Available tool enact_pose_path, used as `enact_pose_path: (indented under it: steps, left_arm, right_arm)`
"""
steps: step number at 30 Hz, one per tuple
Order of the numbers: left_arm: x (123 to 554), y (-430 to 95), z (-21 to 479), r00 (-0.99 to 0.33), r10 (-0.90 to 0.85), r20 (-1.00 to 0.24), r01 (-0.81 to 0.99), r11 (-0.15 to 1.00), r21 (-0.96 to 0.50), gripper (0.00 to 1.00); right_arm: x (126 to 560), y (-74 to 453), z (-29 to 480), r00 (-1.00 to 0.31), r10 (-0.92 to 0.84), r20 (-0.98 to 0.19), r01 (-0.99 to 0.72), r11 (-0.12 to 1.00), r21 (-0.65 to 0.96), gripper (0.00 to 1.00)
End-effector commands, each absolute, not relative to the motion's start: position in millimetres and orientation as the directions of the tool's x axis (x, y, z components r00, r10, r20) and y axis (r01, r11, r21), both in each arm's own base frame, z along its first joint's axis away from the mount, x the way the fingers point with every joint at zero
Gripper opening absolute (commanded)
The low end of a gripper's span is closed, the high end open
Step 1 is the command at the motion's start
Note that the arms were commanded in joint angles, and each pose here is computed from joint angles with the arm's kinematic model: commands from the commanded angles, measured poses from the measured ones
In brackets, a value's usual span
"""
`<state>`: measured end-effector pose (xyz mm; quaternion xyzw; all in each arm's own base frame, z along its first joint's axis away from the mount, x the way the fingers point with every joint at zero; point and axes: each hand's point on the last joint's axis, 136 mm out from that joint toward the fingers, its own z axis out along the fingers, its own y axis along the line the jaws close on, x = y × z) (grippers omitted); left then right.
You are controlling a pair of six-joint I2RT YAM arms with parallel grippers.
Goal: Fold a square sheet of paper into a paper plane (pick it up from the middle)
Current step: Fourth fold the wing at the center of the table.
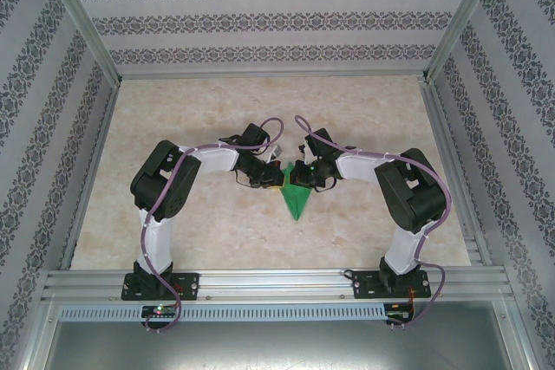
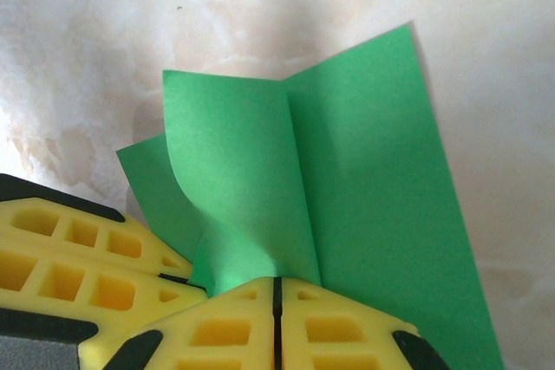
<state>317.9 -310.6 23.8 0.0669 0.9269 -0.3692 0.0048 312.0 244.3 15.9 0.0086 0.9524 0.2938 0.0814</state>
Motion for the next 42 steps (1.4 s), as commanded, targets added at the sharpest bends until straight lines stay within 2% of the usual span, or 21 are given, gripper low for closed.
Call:
enact_pose_path:
  steps: [1,8,16,23,27,35,42]
  left_arm:
    - [297.5,-305.6,20.2,-0.987,0.162,-0.005,0.124,0.735,-0.667,0.04]
    - [303.7,-309.4,27.5,-0.987,0.157,-0.022,0.13,0.728,-0.673,0.08]
    - [302.9,-307.4,42.3,-0.986,0.165,-0.034,0.145,0.729,-0.67,0.18]
    - [305.8,-308.1,60.3,-0.987,0.151,-0.059,0.152,0.73,-0.666,0.33]
    - [303.3,-311.7,62.9,-0.989,0.139,-0.049,0.136,0.729,-0.67,0.37]
    - [296.0,-315.4,54.1,-0.993,0.121,-0.019,0.103,0.748,-0.656,0.37]
    - [293.5,-312.5,41.4,-0.992,0.124,-0.002,0.097,0.766,-0.635,0.27]
  right_arm:
    - [308.8,236.1,3.8,-0.989,0.05,-0.143,-0.029,0.861,0.507,0.09]
    - [307.2,233.3,5.5,-0.988,0.046,-0.149,-0.035,0.865,0.5,0.09]
    - [308.7,236.7,6.8,-0.987,0.046,-0.152,-0.04,0.854,0.519,0.09]
    - [308.8,241.5,10.2,-0.987,0.047,-0.156,-0.046,0.84,0.541,0.09]
    - [309.3,242.6,11.8,-0.987,0.047,-0.157,-0.047,0.836,0.546,0.09]
    - [309.2,243.1,14.1,-0.986,0.05,-0.162,-0.048,0.832,0.553,0.09]
    - [308.9,243.6,16.6,-0.985,0.048,-0.167,-0.054,0.83,0.556,0.09]
